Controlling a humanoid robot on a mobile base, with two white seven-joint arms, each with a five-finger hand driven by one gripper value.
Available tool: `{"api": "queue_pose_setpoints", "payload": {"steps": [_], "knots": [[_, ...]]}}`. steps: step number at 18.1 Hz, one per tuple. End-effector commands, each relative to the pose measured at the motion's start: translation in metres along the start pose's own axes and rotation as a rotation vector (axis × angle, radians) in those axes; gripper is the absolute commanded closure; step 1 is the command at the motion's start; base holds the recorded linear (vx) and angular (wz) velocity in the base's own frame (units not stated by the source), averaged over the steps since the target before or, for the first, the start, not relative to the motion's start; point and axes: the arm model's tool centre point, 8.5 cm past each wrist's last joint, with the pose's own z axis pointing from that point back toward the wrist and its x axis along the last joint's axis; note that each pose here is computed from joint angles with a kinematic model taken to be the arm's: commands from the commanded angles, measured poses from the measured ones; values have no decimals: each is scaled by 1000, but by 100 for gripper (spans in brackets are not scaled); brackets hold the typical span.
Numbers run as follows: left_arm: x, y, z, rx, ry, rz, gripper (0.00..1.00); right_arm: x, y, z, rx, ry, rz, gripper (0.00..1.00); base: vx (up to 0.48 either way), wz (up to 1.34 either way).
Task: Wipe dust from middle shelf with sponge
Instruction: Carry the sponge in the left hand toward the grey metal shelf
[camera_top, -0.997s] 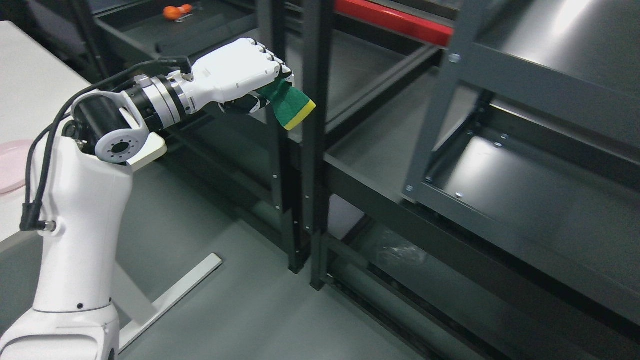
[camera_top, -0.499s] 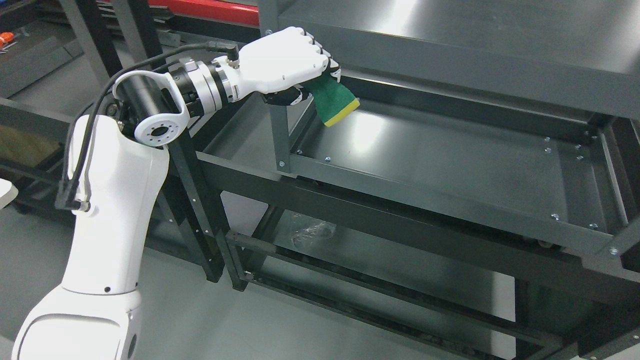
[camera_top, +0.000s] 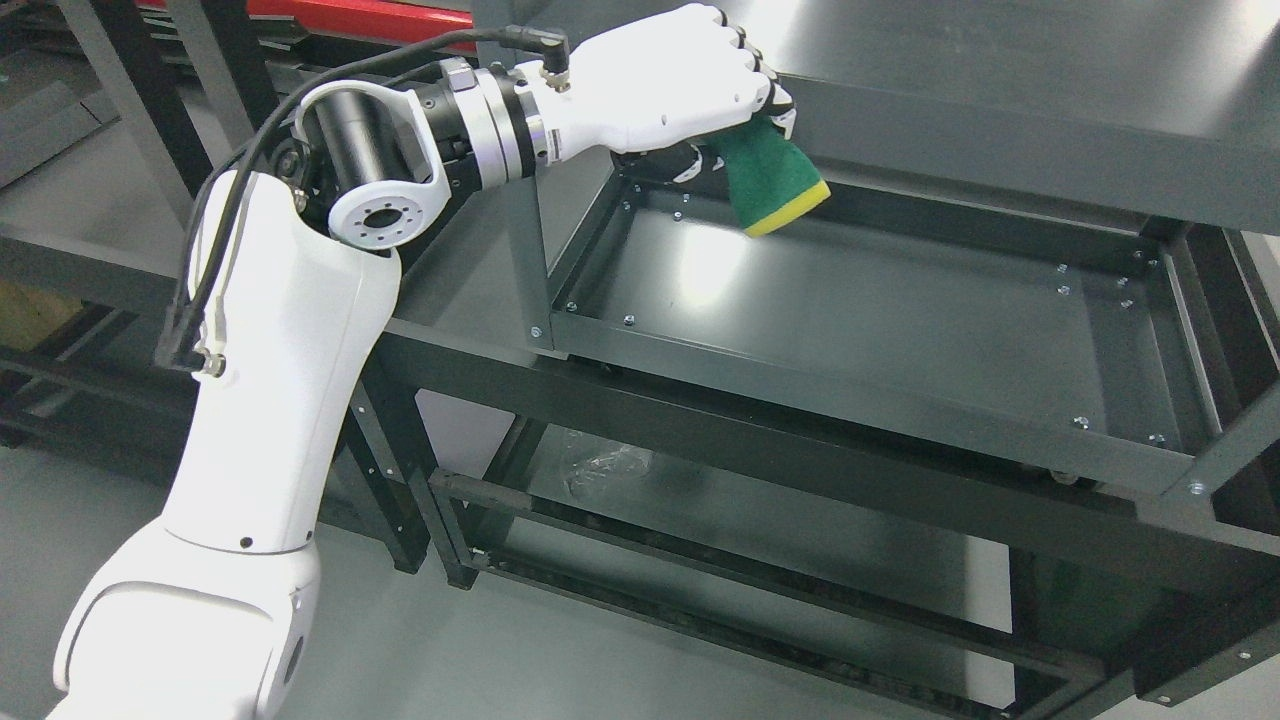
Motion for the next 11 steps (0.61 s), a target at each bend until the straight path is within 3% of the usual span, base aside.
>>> {"api": "queue_pose_setpoints", "payload": {"steps": [1, 5, 11], "knots": [[31, 20, -34, 3, -146, -37, 88, 1, -10, -1, -14, 52, 3, 0, 10, -70], [21, 62, -39, 19, -142, -119, 88, 2, -10, -1, -14, 50, 3, 0, 14, -109], [0, 59, -47, -80, -95, -133, 88, 1, -10, -1, -14, 50, 3, 0, 11, -84]]}}
